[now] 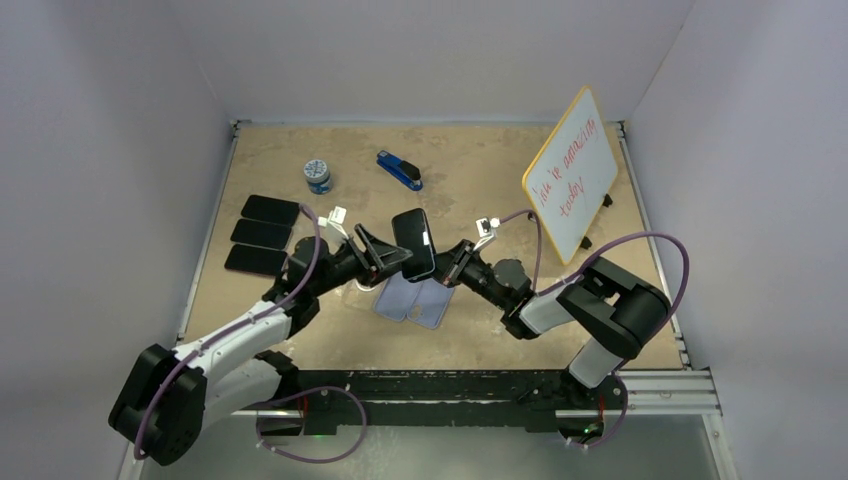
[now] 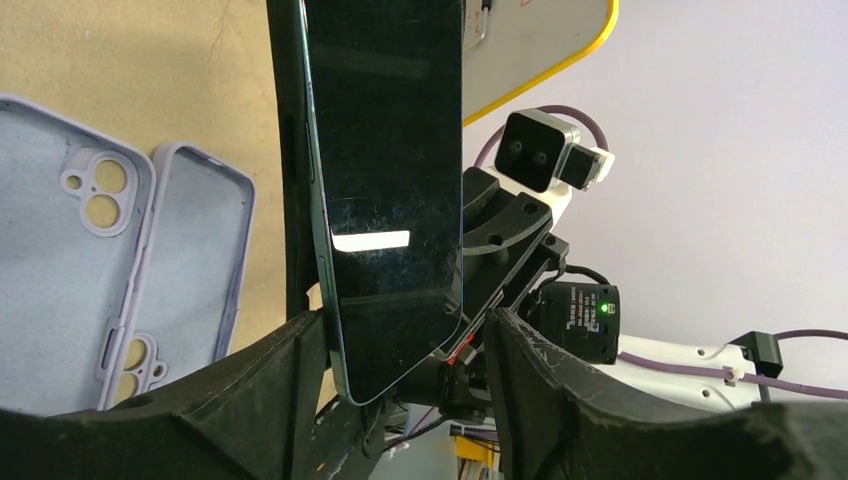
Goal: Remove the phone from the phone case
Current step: Remove the phone case from the phone.
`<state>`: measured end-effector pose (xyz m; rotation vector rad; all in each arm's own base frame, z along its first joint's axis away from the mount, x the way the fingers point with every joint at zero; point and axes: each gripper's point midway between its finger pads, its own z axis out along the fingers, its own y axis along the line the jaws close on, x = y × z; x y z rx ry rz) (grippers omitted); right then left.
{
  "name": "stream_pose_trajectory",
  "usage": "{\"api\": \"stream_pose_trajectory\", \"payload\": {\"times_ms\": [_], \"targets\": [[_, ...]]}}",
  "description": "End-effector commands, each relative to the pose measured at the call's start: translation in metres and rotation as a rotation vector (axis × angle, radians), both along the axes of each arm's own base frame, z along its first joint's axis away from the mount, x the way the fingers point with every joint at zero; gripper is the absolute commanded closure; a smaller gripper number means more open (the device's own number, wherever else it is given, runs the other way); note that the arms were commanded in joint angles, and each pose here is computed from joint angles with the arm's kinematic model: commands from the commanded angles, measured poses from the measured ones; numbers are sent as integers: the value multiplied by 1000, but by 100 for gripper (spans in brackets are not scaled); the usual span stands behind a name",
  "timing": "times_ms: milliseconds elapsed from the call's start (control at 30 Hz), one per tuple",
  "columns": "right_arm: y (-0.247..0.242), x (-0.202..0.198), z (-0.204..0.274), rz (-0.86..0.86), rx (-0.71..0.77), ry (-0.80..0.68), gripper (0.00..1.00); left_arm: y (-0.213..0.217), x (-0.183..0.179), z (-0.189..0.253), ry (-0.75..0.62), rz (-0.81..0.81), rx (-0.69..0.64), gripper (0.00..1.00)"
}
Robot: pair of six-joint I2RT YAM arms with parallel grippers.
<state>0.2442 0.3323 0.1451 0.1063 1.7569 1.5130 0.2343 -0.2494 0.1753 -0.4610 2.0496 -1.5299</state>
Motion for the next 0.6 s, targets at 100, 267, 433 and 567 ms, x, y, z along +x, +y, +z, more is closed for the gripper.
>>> {"api": "stream_pose_trajectory", "payload": {"times_ms": [100,267,433,567], "targets": [[-15,-14,131,-10,371,-358,100,-15,-3,15,-33,-29,-69,42],[-17,-15,134,-16,370,-376,100,-21,-7,16,-27,-41,-99,45],[-16,-15,130,-15,359,-372,100,-21,-6,26,-44,-18,-140,49],[-16,-17,127,-17,349,-374,100,-14,-3,31,-50,36,-185,54]]}}
